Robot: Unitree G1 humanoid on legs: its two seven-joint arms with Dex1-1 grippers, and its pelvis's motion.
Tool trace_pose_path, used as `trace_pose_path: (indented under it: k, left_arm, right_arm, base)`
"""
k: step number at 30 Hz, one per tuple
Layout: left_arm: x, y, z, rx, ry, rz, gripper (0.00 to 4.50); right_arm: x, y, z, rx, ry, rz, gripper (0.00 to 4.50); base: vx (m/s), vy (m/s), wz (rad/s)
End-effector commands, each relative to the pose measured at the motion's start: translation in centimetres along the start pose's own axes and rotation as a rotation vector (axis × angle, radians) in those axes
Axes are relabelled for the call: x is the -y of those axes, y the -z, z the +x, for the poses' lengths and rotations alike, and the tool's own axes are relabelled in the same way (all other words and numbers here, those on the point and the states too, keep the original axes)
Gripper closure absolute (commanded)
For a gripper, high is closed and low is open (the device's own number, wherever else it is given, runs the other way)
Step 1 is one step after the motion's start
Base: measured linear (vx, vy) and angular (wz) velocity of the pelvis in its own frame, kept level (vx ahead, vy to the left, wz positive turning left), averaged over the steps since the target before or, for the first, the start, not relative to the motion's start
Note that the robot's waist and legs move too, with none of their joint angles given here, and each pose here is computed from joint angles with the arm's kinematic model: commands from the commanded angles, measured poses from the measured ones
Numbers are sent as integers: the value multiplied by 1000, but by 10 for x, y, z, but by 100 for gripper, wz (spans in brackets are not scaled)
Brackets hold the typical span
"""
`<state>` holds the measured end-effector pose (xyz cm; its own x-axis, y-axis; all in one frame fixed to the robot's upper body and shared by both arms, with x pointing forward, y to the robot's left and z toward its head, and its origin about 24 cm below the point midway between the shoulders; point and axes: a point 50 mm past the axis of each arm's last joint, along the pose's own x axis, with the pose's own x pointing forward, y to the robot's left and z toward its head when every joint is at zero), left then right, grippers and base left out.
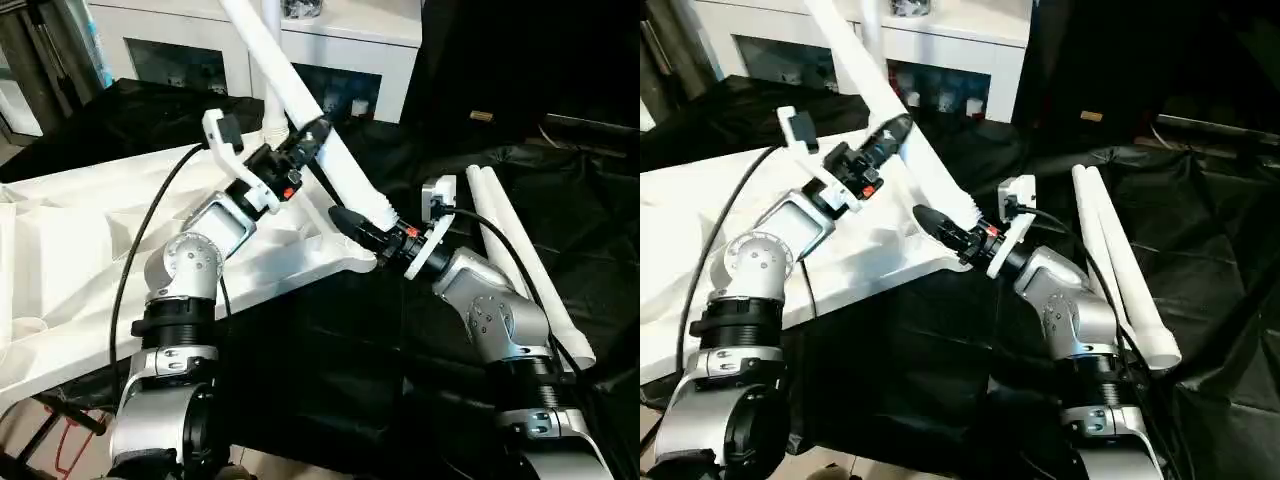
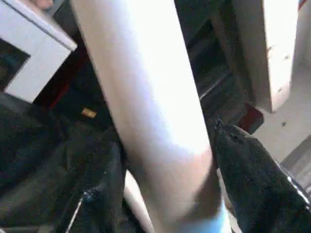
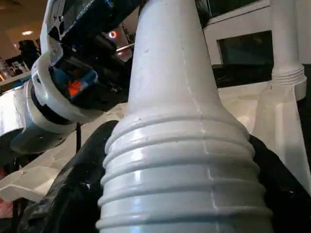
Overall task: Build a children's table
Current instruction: Insert table leg to table base
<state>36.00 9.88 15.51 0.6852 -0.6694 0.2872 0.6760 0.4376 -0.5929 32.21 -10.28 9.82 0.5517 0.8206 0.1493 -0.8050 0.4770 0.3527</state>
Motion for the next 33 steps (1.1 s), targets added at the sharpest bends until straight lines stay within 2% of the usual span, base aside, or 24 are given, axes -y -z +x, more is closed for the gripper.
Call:
trace_pose_path:
  k: [1, 3, 6, 14, 16, 18, 20, 26, 28, 33]
  left_arm:
    - [8, -2, 13, -4, 26, 21, 191]
    - [7, -4, 13, 7, 16, 15, 183]
    - [8, -6, 15, 25, 24, 0, 215]
    - [8, -14, 14, 74, 16, -8, 228]
    - [8, -16, 13, 82, 13, -3, 229]
    - [8, -18, 10, 76, 16, 27, 229]
    - [8, -19, 6, 53, 20, 62, 234]
    - [6, -23, -1, 37, 15, 97, 255]
    - [6, -24, -3, 29, 24, 106, 255]
    - [12, -20, -1, 5, 75, 118, 255]
  right_arm:
    - [-4, 3, 0, -35, -14, -11, 178]
    - [-5, 2, -1, -42, -13, -21, 178]
    - [-5, 3, -3, -53, -13, -32, 178]
    - [-7, 0, -6, -75, -29, -50, 178]
    - [-9, -1, -7, -70, -55, -18, 122]
    - [-13, -5, -12, -48, -109, 29, 108]
    - [-16, -10, -18, -29, -127, 24, 89]
    - [-2, -31, -31, 103, -53, 105, 77]
    - [5, -42, -36, 159, -14, 128, 77]
    - [13, -45, -38, 110, 51, 126, 77]
  base:
    - [0, 0, 0]
    - [0, 0, 0]
    - [0, 0, 0]
    - [0, 0, 0]
    - [0, 0, 0]
    - [0, 0, 0]
    - [0, 0, 0]
    - [0, 0, 0]
    - [0, 0, 0]
    - [0, 0, 0]
